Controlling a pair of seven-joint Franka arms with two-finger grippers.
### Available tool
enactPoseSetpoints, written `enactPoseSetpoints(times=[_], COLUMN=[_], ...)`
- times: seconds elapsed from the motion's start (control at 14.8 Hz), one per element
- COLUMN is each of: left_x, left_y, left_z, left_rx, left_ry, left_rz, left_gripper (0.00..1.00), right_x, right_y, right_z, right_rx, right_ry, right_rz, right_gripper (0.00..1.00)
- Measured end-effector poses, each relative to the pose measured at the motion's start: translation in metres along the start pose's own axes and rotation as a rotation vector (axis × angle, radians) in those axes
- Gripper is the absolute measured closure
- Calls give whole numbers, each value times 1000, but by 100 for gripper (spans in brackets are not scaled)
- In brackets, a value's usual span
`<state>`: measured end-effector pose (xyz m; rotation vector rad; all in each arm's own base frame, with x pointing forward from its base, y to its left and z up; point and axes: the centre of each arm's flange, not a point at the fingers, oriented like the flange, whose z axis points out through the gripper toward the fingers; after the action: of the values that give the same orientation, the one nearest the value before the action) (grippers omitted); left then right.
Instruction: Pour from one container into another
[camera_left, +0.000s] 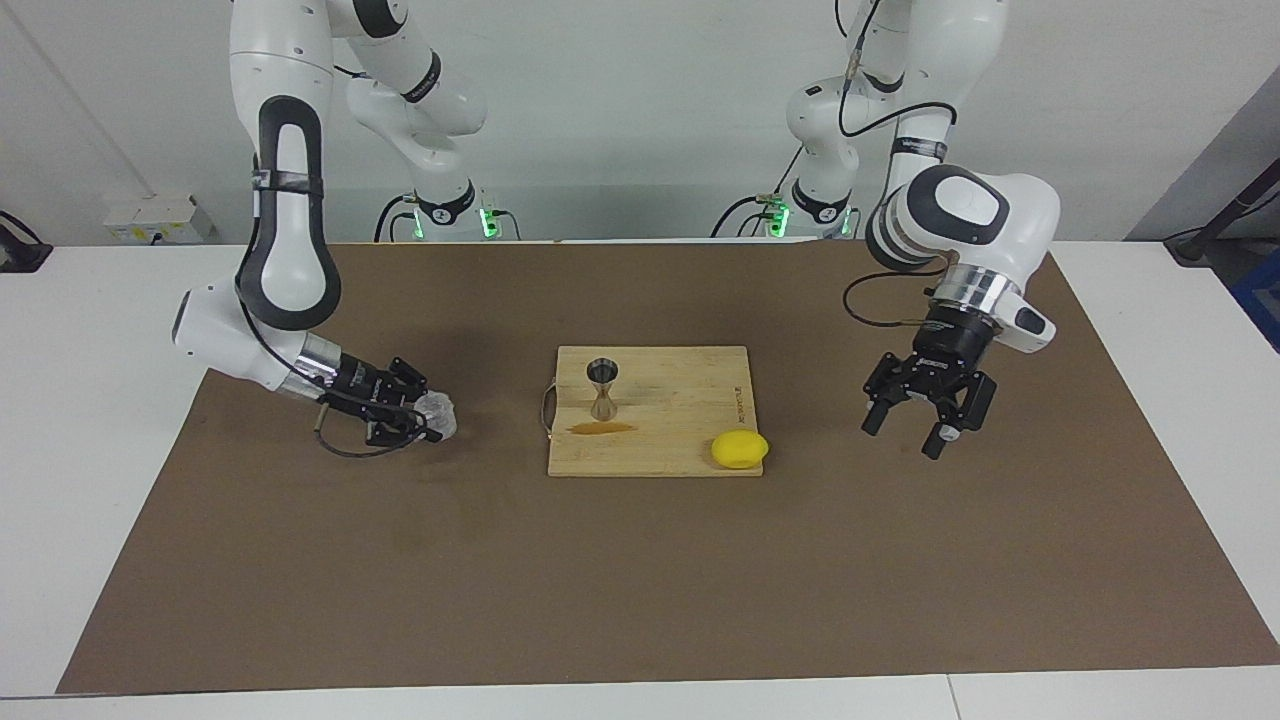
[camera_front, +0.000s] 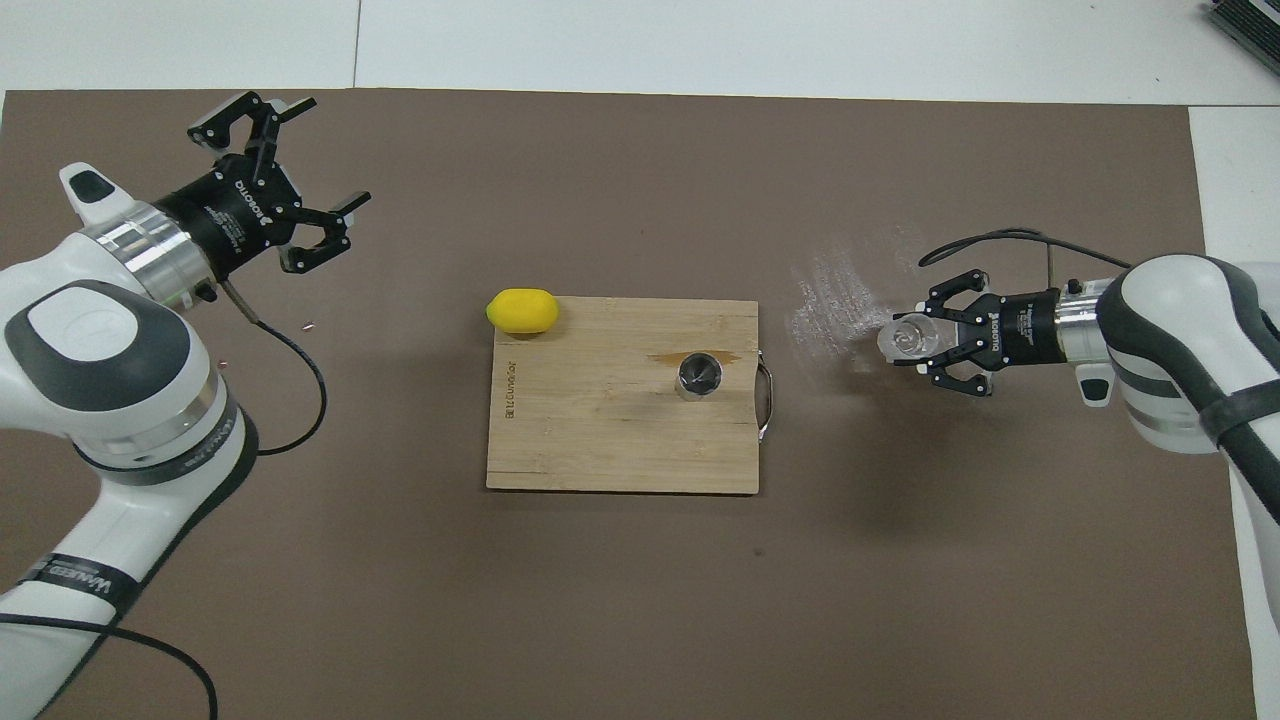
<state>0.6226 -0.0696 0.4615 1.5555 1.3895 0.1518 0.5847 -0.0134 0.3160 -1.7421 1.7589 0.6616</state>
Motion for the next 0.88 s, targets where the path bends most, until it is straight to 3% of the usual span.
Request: enactPoseSetpoints(times=[0.2,0.41,0.61,0.88], left_x=[29,33,26,31], left_y=[37,60,66,62], left_z=[-26,-37,-45,-59], left_rx=[177,401,644,916], left_ry=[4,13,38,63], left_rz=[308,576,776,1013], left_gripper=[0,0,0,0], right_x=[-46,-83,-118,-172], right_y=[-2,-4,-3,0], right_z=[8,16,32,53], right_rx=[-14,-14,-12,-9], right_ry=[39,101,173,266], right_rz=[24,32,27,28], right_gripper=[49,49,49,49])
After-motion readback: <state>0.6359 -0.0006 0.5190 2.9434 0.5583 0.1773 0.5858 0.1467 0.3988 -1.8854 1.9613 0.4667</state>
